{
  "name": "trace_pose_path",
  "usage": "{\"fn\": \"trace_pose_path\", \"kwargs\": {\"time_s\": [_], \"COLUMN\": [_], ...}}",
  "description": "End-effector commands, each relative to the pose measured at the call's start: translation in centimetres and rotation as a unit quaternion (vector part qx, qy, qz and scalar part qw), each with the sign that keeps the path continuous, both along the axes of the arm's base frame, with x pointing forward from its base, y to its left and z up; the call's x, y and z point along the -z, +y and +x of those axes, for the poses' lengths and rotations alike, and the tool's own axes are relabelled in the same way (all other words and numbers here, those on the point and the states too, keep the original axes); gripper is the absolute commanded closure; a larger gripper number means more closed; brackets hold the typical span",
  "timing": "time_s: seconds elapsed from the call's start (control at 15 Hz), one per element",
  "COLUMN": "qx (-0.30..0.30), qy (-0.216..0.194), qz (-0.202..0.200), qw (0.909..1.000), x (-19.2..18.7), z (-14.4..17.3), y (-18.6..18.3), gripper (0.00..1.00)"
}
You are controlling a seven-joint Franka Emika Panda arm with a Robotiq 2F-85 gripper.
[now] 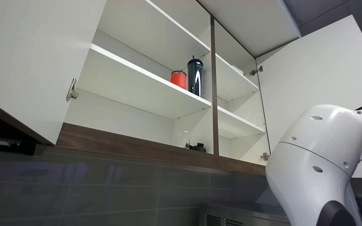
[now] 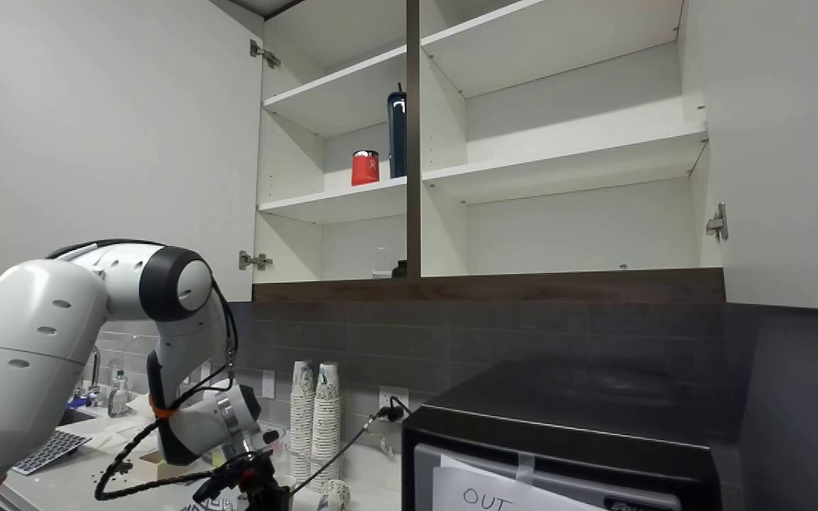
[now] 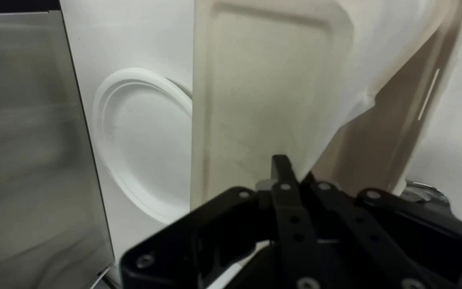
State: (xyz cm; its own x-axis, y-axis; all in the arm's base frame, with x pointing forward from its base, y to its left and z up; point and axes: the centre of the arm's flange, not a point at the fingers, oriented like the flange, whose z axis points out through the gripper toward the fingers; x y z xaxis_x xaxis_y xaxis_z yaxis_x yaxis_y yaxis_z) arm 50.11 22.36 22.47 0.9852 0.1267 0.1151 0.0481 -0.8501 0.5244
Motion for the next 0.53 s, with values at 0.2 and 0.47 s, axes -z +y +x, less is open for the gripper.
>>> {"fn": "trace_pose_path", "kwargs": {"time_s": [0.2,0.47], "qx": [-0.020,-0.016], "qy": [0.009,0.011], "qz": [0.113,0.173], "qw": [0.9934,0.9847], "x": [-2.3,-2.4], "z": [-0.7,-0.7], "y": [-4.0,-6.4], "gripper": [0.99,0.99]}}
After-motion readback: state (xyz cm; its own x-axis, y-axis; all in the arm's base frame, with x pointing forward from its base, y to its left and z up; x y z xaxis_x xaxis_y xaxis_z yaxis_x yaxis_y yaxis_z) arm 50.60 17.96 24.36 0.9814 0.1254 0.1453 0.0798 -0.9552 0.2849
